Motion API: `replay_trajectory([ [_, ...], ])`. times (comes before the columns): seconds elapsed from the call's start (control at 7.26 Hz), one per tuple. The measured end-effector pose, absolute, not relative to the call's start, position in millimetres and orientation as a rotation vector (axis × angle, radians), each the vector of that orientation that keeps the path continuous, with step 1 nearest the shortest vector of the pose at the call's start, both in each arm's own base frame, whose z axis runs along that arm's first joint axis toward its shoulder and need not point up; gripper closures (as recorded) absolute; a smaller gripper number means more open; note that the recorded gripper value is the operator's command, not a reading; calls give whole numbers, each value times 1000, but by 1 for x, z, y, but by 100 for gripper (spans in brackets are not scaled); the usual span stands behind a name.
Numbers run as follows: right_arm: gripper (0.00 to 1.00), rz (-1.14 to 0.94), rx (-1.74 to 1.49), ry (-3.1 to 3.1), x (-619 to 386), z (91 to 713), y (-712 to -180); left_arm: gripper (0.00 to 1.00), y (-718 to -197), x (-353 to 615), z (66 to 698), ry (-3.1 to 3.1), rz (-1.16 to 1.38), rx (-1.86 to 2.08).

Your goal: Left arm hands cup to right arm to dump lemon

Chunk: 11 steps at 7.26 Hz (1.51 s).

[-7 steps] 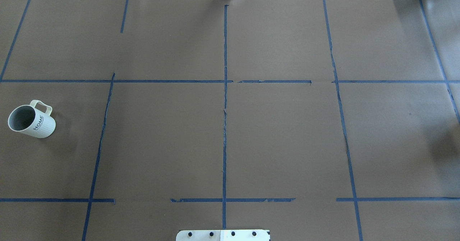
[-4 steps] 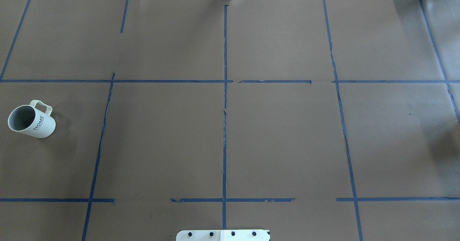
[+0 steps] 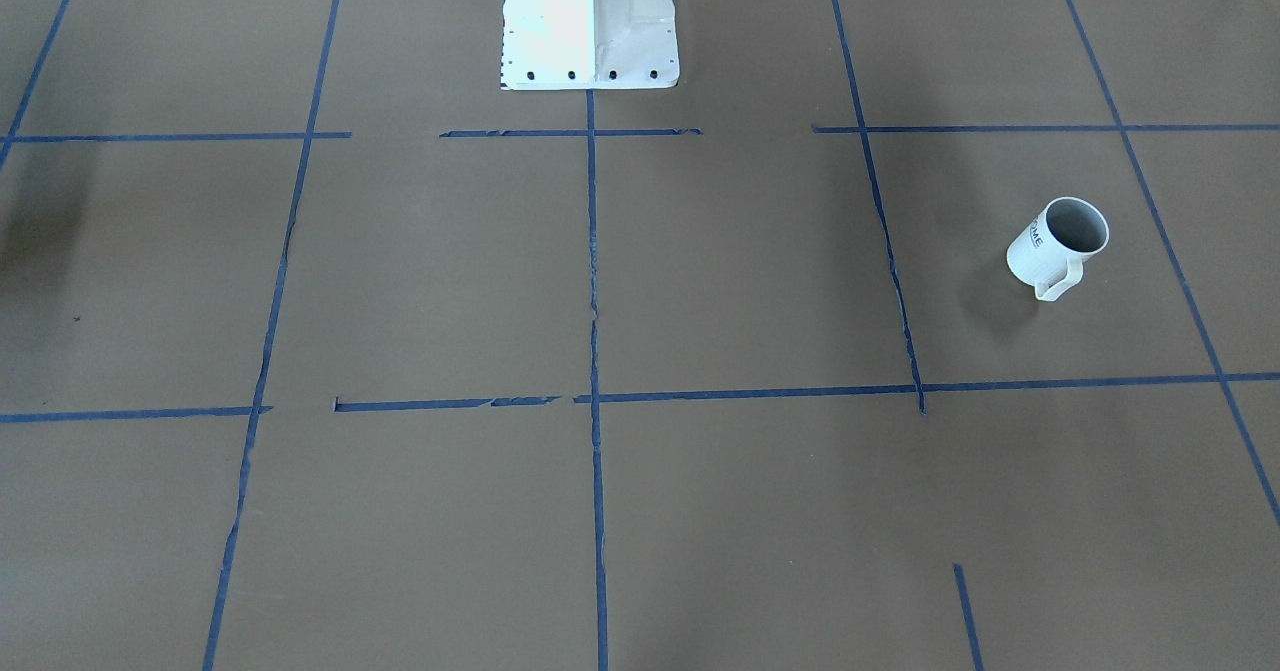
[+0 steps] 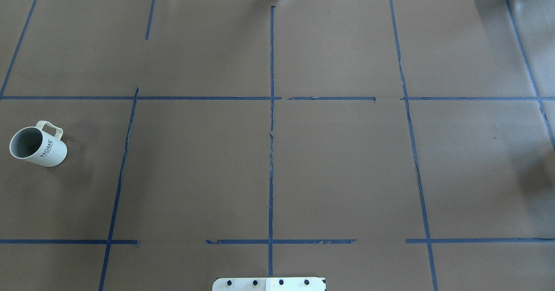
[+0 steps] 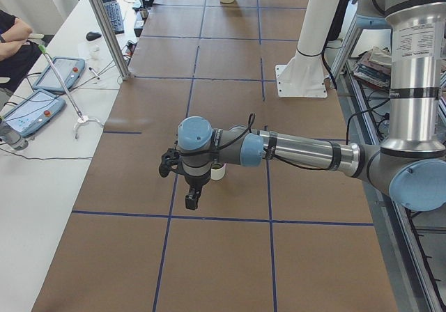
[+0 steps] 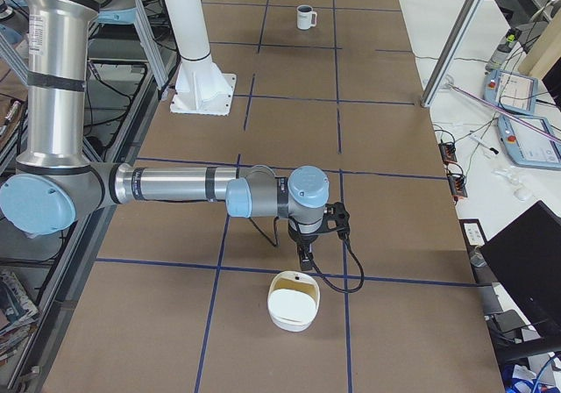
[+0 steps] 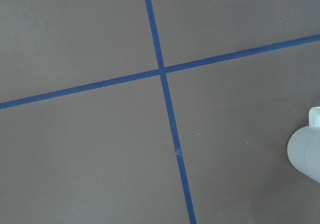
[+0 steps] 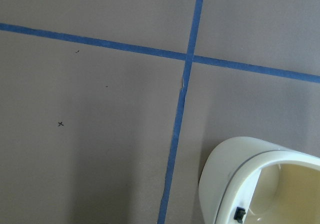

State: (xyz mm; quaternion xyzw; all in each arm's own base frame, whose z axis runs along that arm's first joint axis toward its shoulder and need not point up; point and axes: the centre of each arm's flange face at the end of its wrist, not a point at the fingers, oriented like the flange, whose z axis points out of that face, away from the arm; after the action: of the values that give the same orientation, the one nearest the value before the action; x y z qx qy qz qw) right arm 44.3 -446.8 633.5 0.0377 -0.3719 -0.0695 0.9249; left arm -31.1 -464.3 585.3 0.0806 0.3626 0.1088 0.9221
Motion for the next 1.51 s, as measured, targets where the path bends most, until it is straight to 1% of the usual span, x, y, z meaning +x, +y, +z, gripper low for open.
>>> replay_trajectory([
  [0.28,0,-143,77,-763,44,633,-447,0,-465,19,578,766,163,141],
  [0.55,0,-142,77,-765,44,633,-447,0,-452,75,580,810,99,122],
  [1.1,0,-142,75,-764,44,634,-447,0,-439,141,586,838,10,89],
  [1.24,0,-142,75,-763,44,635,-447,16,-437,153,587,826,9,84],
  [1.38,0,-141,75,-763,44,635,-447,66,-437,158,588,821,7,80],
  [1.51,0,-141,74,-763,44,635,-447,88,-436,160,588,821,1,76],
])
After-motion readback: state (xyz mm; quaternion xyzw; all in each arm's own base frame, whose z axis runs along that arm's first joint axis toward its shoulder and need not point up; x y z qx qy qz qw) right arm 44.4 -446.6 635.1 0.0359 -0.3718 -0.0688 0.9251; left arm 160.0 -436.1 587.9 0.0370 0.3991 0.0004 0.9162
